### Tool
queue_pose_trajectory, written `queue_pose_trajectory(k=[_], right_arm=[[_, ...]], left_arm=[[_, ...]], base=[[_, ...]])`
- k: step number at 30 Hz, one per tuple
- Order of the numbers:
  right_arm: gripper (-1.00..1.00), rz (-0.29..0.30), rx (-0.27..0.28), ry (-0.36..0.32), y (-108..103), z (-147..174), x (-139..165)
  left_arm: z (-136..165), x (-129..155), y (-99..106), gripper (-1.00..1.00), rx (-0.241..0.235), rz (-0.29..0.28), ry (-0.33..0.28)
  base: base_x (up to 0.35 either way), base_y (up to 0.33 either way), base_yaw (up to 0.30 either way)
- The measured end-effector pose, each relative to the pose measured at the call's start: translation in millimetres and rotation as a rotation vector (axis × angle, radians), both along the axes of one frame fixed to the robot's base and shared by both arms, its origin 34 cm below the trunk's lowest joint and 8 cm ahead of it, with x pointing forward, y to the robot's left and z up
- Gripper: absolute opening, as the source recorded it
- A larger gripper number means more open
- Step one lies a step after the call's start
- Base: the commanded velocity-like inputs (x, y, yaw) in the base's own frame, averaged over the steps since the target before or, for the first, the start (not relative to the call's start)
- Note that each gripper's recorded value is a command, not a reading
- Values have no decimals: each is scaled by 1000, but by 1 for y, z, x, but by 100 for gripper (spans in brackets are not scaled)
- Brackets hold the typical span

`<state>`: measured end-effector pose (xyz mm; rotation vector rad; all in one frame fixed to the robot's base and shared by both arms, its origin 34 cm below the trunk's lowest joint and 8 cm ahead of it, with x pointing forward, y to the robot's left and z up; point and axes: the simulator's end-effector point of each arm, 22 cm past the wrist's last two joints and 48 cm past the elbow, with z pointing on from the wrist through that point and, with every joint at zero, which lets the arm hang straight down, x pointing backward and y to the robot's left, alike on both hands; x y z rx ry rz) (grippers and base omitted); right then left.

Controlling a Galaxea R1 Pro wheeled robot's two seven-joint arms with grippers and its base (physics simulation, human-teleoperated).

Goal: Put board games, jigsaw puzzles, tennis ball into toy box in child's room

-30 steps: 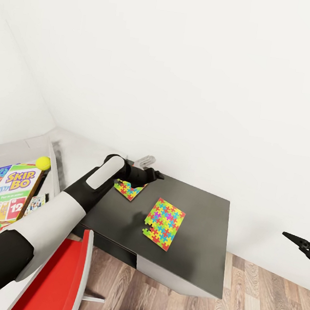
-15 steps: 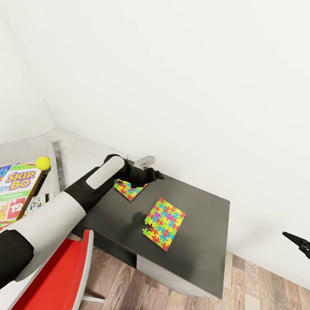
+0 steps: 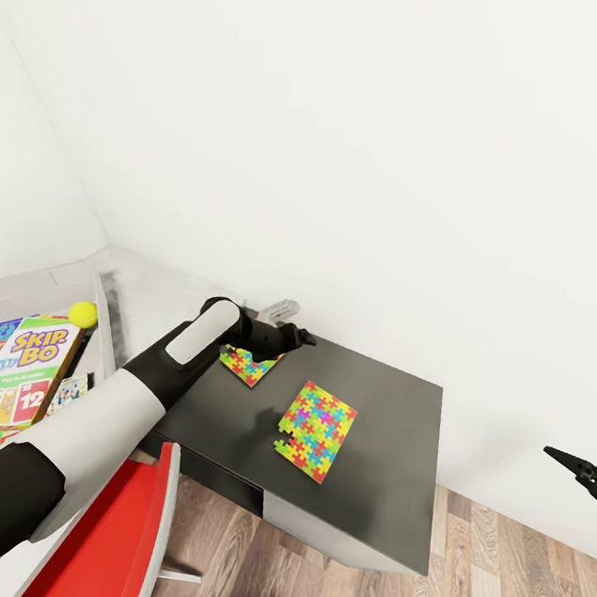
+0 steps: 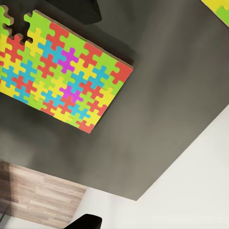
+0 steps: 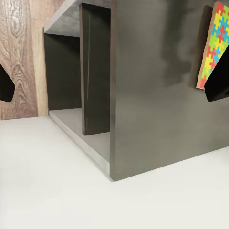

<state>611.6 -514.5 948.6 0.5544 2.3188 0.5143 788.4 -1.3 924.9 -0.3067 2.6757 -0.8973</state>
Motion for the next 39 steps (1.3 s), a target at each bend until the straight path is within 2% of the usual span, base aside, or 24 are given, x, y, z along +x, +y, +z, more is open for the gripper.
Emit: queue_pose_trajectory(k=[18, 39], right_arm=[[100, 2, -11, -21, -1, 7, 10], [100, 3, -13, 6, -1, -8, 9]], left_arm=[[-9, -8, -9, 100, -18, -6, 22], [-32, -13, -10, 100, -21, -6, 59]], base=[[0, 0, 0], [0, 0, 0]])
